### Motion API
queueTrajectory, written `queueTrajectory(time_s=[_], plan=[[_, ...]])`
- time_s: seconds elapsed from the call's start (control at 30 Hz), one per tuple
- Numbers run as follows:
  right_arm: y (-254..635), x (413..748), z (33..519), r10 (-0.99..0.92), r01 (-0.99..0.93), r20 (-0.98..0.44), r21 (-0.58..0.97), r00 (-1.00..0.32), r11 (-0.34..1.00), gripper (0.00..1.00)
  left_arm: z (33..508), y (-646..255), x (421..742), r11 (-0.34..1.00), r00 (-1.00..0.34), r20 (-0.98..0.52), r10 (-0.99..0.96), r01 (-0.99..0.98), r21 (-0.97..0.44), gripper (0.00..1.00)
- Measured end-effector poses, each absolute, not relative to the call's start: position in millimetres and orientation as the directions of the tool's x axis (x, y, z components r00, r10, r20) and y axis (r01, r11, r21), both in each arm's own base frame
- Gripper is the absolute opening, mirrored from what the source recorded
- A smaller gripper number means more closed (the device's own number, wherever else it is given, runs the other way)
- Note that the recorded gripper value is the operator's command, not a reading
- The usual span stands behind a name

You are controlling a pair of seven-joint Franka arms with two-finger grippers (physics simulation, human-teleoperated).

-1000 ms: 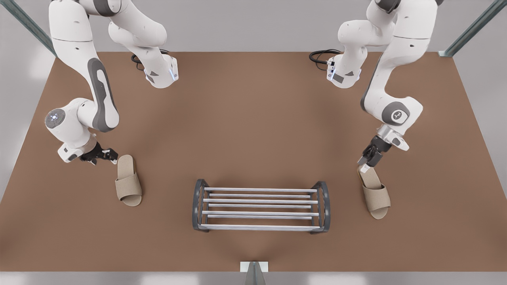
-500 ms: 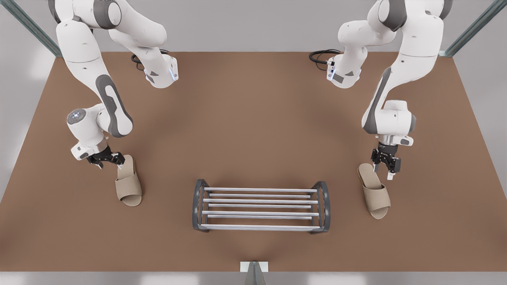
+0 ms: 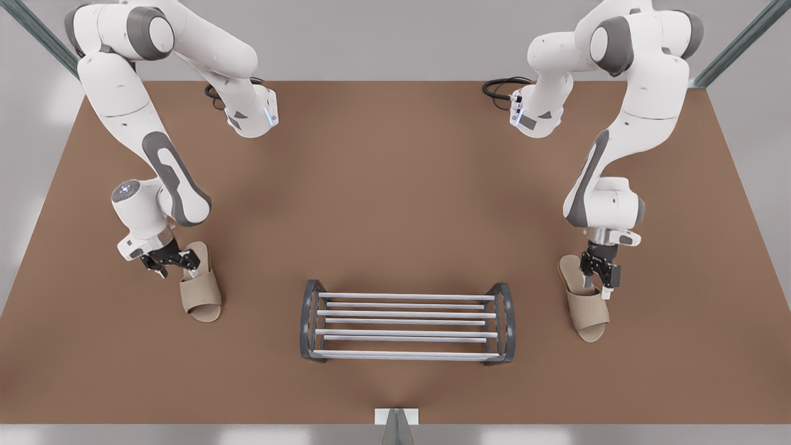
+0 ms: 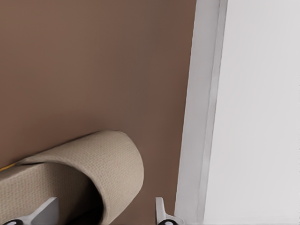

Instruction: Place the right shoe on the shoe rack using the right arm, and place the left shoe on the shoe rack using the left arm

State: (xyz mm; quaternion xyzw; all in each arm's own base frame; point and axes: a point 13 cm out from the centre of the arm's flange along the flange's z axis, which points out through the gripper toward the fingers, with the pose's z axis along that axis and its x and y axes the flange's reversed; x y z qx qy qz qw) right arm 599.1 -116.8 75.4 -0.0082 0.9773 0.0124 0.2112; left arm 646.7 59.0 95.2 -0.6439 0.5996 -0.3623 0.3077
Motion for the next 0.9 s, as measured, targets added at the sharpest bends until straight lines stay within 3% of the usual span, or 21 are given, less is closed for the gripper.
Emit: queueTrajectory(time_s=[0.37,0.4,0.43,0.47,0.9], plan=[[-116,622,61,-0.063,-0.074,-0.429,0.008,-0.901,0.997,1.00,86,66,685,-0.036,-0.014,0.050,-0.999,-0.506,-0.862,1.00],[-116,623,60,-0.067,-0.077,-0.430,0.006,-0.900,0.997,1.00,84,66,686,-0.033,-0.017,0.047,-0.999,-0.507,-0.862,0.97],[-116,623,60,-0.071,-0.081,-0.431,0.005,-0.900,0.997,1.00,81,65,686,-0.030,-0.018,0.045,-0.999,-0.509,-0.860,0.75],[-116,623,59,-0.075,-0.084,-0.431,0.003,-0.899,0.996,1.00,79,65,686,-0.027,-0.020,0.044,-0.999,-0.509,-0.860,0.67],[-108,636,51,-0.114,-0.124,-0.443,-0.007,-0.889,0.992,1.00,74,63,686,-0.021,-0.020,0.036,-0.999,-0.506,-0.862,0.62]])
